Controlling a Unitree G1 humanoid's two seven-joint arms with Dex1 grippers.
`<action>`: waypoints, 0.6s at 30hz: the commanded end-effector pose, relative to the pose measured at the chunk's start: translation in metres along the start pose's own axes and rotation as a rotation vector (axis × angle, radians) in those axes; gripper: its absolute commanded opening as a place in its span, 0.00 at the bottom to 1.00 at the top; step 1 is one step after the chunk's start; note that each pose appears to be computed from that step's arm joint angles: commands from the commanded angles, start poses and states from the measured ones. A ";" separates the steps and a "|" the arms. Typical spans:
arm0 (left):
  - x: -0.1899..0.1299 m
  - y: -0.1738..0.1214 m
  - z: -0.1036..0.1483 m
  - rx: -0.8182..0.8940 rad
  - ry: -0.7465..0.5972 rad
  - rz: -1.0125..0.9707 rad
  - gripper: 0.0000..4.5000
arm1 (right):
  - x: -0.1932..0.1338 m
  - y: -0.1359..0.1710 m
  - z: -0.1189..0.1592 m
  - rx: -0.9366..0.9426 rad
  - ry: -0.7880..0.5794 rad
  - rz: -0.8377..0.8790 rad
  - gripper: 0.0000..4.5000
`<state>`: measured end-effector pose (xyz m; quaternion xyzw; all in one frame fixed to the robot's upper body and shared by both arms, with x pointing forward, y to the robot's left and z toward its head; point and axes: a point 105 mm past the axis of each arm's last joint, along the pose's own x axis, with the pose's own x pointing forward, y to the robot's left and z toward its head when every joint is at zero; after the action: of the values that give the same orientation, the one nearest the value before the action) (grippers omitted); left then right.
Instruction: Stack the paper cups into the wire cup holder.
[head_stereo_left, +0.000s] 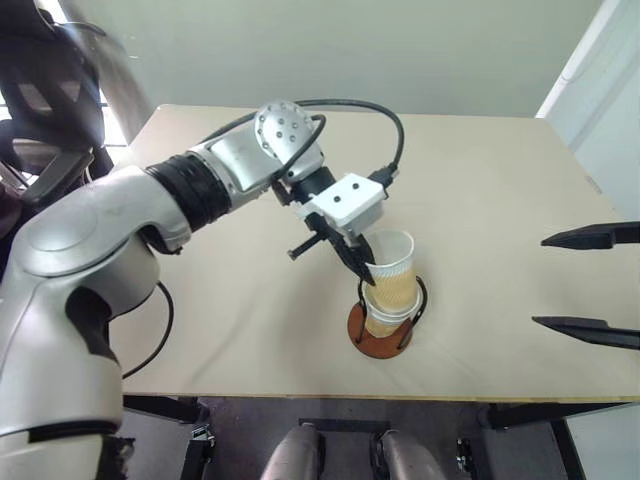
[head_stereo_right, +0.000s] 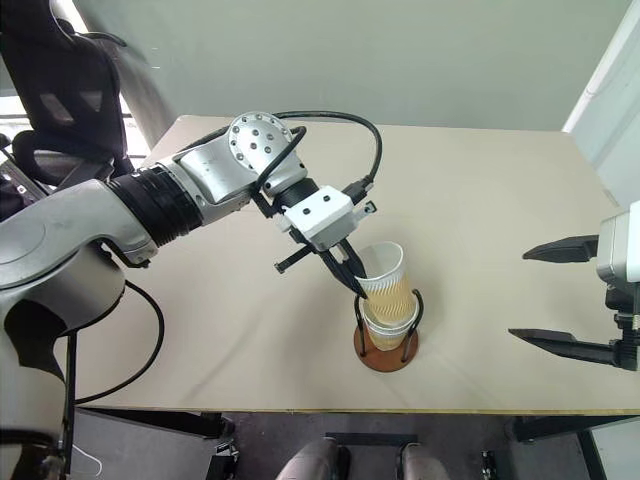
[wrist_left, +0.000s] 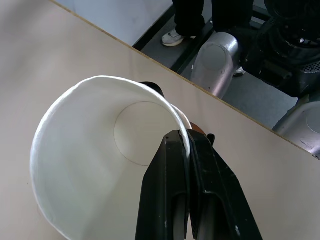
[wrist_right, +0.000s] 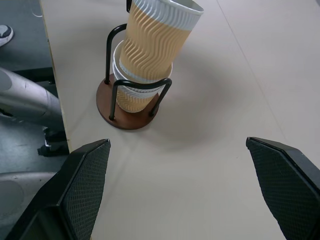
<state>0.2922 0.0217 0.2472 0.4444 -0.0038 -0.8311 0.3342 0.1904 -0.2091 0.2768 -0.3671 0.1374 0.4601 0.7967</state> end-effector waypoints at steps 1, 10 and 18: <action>-0.004 0.001 0.005 0.040 0.022 -0.023 0.01 | -0.009 -0.001 0.008 -0.037 -0.007 -0.043 1.00; -0.003 0.006 -0.002 0.044 0.051 -0.011 0.01 | -0.036 0.002 0.013 0.007 -0.084 -0.057 1.00; -0.001 0.005 -0.003 0.046 0.056 -0.023 0.01 | -0.033 0.008 0.011 0.005 -0.070 -0.047 1.00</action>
<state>0.3002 0.0183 0.2412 0.4696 0.0013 -0.8199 0.3275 0.1682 -0.2190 0.2920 -0.3366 0.1185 0.4654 0.8100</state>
